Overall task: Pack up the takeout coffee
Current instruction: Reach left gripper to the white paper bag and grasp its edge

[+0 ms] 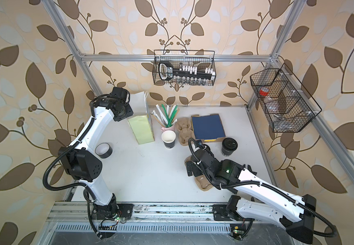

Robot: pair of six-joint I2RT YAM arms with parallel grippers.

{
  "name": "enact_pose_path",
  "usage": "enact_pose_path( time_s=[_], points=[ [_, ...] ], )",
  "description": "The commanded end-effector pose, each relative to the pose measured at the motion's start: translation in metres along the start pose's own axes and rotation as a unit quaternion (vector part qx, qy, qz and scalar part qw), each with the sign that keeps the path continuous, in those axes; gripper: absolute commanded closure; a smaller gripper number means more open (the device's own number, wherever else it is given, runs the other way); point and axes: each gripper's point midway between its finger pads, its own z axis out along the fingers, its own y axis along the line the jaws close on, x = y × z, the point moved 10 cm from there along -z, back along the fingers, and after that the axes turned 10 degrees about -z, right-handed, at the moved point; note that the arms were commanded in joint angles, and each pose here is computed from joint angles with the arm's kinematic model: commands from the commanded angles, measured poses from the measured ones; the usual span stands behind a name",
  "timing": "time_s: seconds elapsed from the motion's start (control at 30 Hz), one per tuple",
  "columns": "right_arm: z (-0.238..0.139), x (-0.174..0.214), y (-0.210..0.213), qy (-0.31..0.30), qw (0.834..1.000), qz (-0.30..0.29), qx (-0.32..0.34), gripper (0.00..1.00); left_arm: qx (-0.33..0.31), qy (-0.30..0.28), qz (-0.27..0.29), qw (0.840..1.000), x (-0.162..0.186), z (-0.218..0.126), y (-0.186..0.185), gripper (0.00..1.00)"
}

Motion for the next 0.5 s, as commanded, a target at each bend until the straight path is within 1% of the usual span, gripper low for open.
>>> enact_pose_path(
  time_s=[0.0,0.1,0.17,0.2,0.3,0.43,0.47],
  points=[
    [-0.0069,-0.0018,-0.0013,-0.009,1.000,0.007,0.007,0.00,0.014,-0.019,-0.007,1.000,-0.0118,-0.0106,-0.0047,0.62],
    [-0.0066,-0.0005,-0.0009,-0.008,1.000,0.006,0.008,0.00,0.013,-0.017,-0.005,1.000,-0.0120,-0.0060,-0.0067,0.70],
    [-0.0065,0.0004,-0.0006,-0.008,1.000,0.006,0.008,0.00,0.011,-0.014,-0.004,1.000,-0.0120,-0.0042,-0.0079,0.79],
    [-0.0061,0.0007,-0.0007,-0.008,1.000,0.006,0.008,0.00,0.009,-0.013,-0.004,1.000,-0.0118,-0.0031,-0.0076,0.82],
    [-0.0069,0.0016,-0.0013,-0.008,1.000,0.006,0.010,0.00,0.010,-0.015,-0.005,1.000,-0.0128,-0.0041,-0.0079,0.86],
    [-0.0071,0.0039,-0.0022,-0.007,1.000,0.007,0.011,0.00,0.011,-0.021,-0.008,1.000,-0.0141,-0.0109,-0.0060,1.00],
    [-0.0069,0.0042,-0.0023,-0.007,1.000,0.007,0.011,0.00,0.010,-0.022,-0.009,1.000,-0.0140,-0.0128,-0.0049,1.00]
  ],
)
